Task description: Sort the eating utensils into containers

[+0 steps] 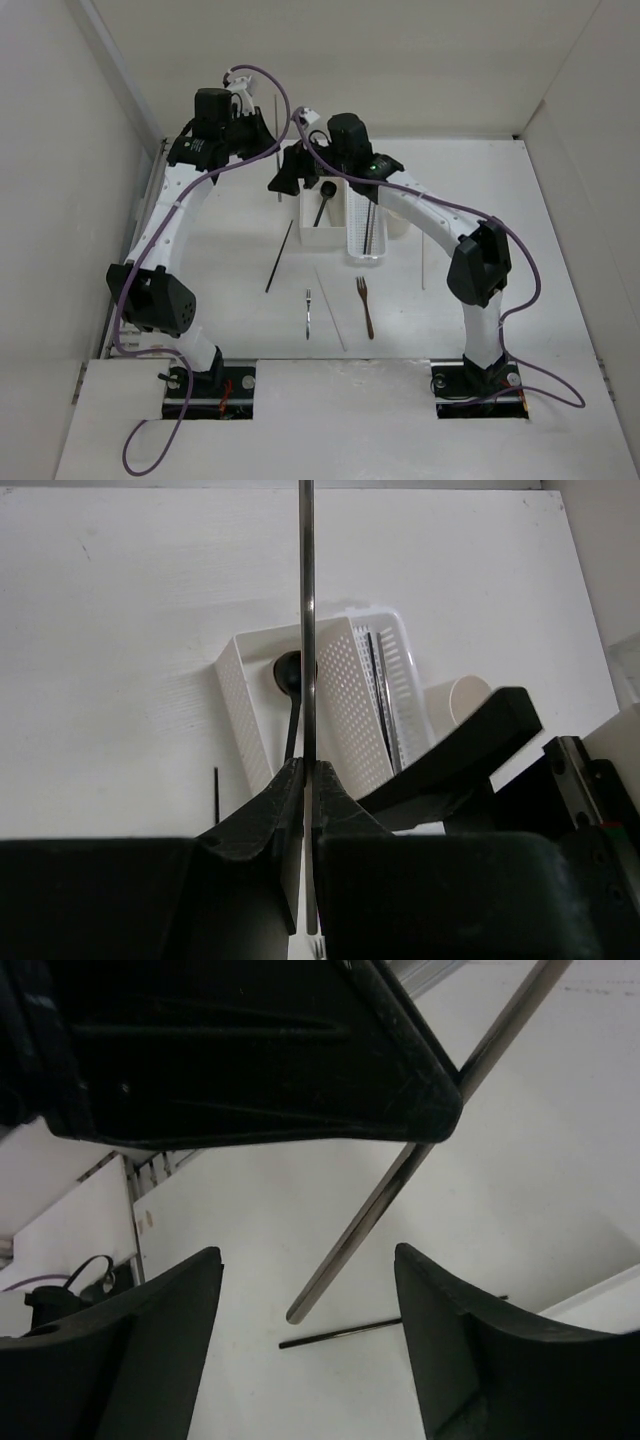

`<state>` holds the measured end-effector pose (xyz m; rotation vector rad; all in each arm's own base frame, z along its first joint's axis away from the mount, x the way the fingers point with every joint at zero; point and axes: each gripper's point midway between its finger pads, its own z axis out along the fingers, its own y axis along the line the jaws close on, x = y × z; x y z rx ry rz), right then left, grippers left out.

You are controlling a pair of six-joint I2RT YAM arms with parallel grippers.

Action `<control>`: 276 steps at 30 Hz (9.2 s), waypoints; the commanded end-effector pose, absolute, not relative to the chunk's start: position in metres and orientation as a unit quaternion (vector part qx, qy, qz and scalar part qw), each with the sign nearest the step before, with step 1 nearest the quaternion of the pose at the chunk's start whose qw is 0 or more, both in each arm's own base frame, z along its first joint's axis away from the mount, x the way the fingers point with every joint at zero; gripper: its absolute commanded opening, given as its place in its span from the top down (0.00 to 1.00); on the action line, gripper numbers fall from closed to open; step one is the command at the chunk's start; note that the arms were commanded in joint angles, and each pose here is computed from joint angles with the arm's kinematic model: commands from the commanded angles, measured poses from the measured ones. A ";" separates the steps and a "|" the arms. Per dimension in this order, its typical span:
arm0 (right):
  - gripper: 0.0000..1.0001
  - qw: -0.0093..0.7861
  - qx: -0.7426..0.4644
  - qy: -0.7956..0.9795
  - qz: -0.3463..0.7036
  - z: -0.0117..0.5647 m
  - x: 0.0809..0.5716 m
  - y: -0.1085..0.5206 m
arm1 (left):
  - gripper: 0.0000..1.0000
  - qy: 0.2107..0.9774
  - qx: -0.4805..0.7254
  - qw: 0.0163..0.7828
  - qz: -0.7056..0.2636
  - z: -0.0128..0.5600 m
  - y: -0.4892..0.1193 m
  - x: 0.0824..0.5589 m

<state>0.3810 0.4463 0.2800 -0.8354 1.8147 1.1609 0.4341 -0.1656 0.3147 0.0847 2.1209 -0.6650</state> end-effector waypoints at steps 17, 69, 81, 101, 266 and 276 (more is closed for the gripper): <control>0.82 0.474 -0.284 0.694 0.462 0.329 0.401 0.446 | 1.00 0.837 0.025 0.452 -0.308 0.337 -0.177 0.421; 1.00 0.342 -0.220 0.663 0.629 0.331 0.405 0.456 | 1.00 0.832 0.008 0.474 -0.289 0.338 -0.176 0.434; 1.00 0.379 -0.089 0.856 0.339 0.251 0.445 0.317 | 0.00 0.836 -0.058 0.515 -0.180 0.343 -0.118 0.451; 1.00 0.244 -0.036 0.965 0.088 0.095 0.413 0.221 | 0.00 0.886 -0.091 0.452 -0.060 0.253 -0.073 0.431; 1.00 0.386 -0.009 0.911 0.144 0.133 0.434 0.239 | 1.00 0.931 -0.008 0.352 -0.096 0.108 -0.164 0.449; 1.00 0.343 -0.003 0.932 0.117 0.088 0.435 0.228 | 1.00 0.943 -0.011 0.312 -0.116 0.077 -0.178 0.432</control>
